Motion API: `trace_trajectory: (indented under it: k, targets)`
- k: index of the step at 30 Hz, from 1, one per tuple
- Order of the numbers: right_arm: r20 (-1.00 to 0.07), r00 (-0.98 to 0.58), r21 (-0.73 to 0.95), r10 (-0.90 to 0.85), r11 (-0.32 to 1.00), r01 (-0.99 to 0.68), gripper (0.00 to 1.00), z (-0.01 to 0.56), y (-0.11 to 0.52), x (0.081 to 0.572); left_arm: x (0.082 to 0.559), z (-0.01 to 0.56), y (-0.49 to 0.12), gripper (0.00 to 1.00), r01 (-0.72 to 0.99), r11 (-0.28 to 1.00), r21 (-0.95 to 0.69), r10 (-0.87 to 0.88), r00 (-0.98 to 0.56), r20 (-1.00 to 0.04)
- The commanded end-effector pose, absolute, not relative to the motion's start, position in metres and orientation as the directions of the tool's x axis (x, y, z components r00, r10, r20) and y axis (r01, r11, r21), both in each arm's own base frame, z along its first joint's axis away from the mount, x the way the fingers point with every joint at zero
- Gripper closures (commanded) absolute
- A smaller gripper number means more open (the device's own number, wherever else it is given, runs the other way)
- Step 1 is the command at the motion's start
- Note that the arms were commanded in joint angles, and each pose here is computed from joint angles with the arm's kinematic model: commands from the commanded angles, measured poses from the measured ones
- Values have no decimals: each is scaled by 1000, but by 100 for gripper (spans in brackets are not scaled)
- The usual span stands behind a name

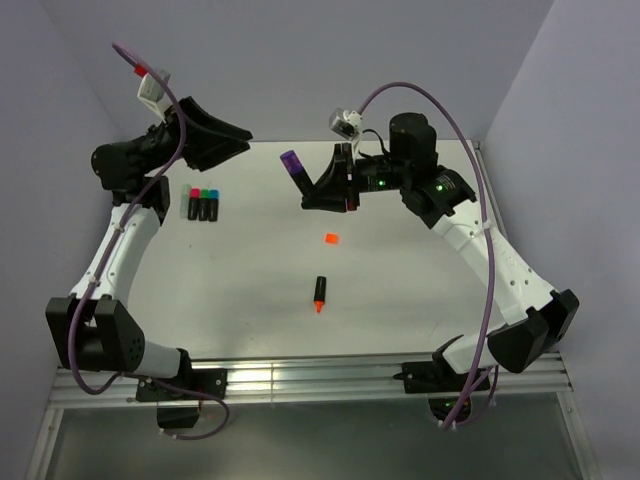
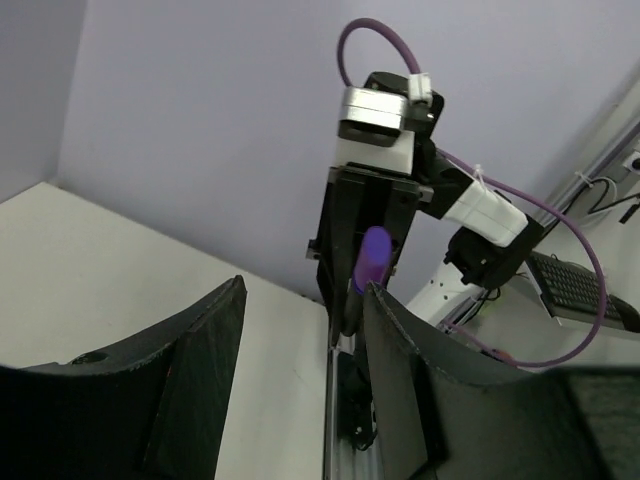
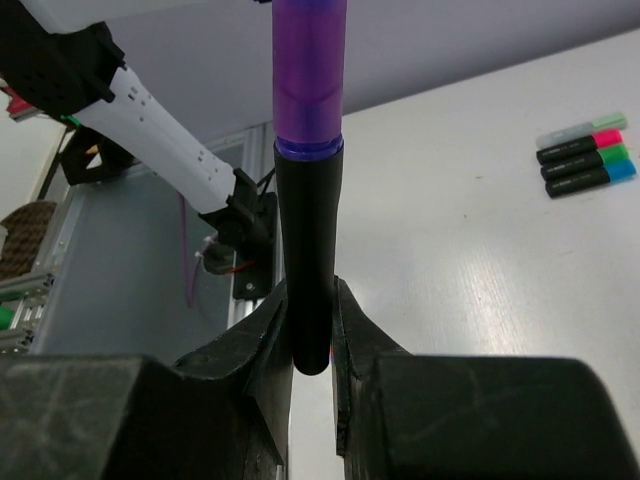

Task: Insert the pens into the pen caps
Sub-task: Press the pen cap onto the pen.

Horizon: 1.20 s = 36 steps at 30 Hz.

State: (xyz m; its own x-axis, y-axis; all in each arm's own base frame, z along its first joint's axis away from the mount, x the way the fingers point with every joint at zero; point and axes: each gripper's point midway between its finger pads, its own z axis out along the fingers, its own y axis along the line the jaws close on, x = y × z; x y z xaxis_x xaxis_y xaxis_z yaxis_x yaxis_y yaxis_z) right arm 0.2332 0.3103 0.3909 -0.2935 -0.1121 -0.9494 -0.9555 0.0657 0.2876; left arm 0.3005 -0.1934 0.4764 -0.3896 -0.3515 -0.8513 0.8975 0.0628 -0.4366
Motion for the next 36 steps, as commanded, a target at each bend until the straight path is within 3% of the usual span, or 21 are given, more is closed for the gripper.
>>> trace_trajectory:
  k: [1,9,25,36]
  targets:
    - [-959,-274,275,-74,5,-961,100,407,316,224,253,509,-196,44,947,-15,-321,-395,-300,-868]
    - [-952,-299,301,-72,-16,-953,100,405,324,222,240,503,-219,48,929,-98,-358,-385,-367,-847]
    - [-948,-308,309,-81,-6,-951,100,398,332,220,246,494,-244,48,893,-120,-434,-365,-446,-817]
    - [-944,-318,320,-89,-3,-948,100,393,334,219,239,494,-251,64,897,-142,-419,-352,-442,-825]
